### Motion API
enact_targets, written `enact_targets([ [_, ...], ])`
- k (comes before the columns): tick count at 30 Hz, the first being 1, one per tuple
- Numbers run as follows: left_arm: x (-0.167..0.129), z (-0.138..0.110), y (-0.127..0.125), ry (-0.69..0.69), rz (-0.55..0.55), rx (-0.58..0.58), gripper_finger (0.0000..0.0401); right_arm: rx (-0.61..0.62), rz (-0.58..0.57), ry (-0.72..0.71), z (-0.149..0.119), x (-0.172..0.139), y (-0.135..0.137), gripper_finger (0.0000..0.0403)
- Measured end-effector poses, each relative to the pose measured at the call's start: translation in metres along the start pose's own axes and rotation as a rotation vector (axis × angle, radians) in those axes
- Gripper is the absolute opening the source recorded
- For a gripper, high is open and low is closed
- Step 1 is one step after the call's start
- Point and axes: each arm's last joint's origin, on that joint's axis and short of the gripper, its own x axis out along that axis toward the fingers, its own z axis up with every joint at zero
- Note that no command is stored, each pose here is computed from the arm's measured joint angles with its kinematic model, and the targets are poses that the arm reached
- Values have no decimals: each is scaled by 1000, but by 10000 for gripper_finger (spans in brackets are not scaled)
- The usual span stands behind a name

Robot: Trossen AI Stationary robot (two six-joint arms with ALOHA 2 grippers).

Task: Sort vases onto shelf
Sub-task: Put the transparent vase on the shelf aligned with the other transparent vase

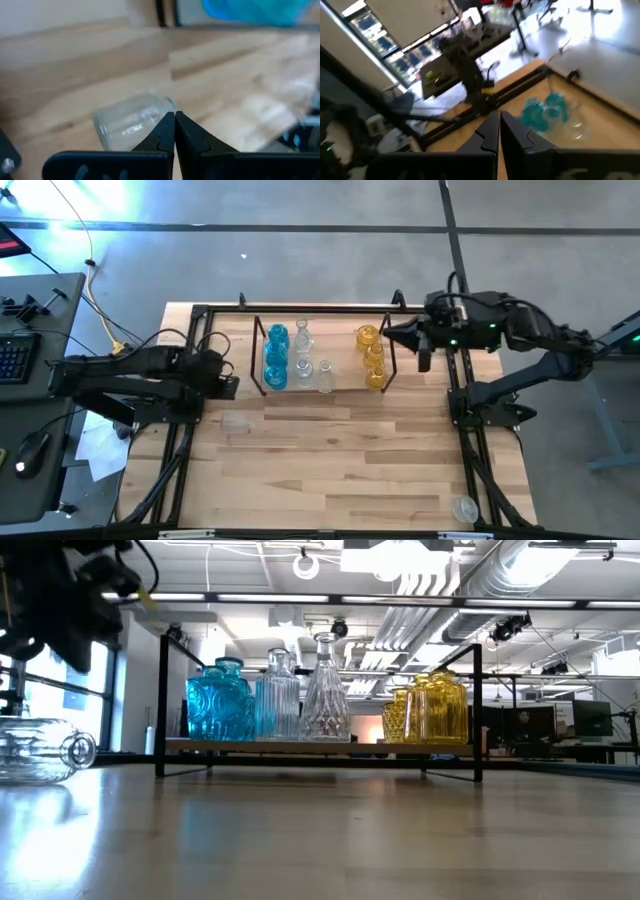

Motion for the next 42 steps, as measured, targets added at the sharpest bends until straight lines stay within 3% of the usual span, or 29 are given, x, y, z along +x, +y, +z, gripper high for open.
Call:
enact_targets([
  [4, -23, -12, -10, 22, -35, 72, 0, 60, 34, 93, -9, 24, 4, 0],
  [9, -43, -25, -21, 70, -94, 244, 1, 154, -53, 172, -34, 65, 18, 0],
  [16, -64, -33, -11, 27, -60, 480, 1, 266, -47, 112, -89, 136, 72, 0],
  [22, -79, -37, 6, 104, -98, 564, 1, 402, 25, 66, -150, 203, 101, 0],
  [29, -90, -37, 19, 144, -184, 605, 1, 455, 63, 57, -204, 250, 105, 0],
  [34, -84, -34, 39, 171, -5, 608, 1, 471, 21, 87, -249, 281, 95, 1],
  [38, -77, -33, 46, 181, 69, 609, 1, 571, 124, 50, -285, 309, 88, 10],
  [42, -63, -31, 52, 105, 151, 669, 1, 686, 242, -74, -314, 331, 75, 62],
])
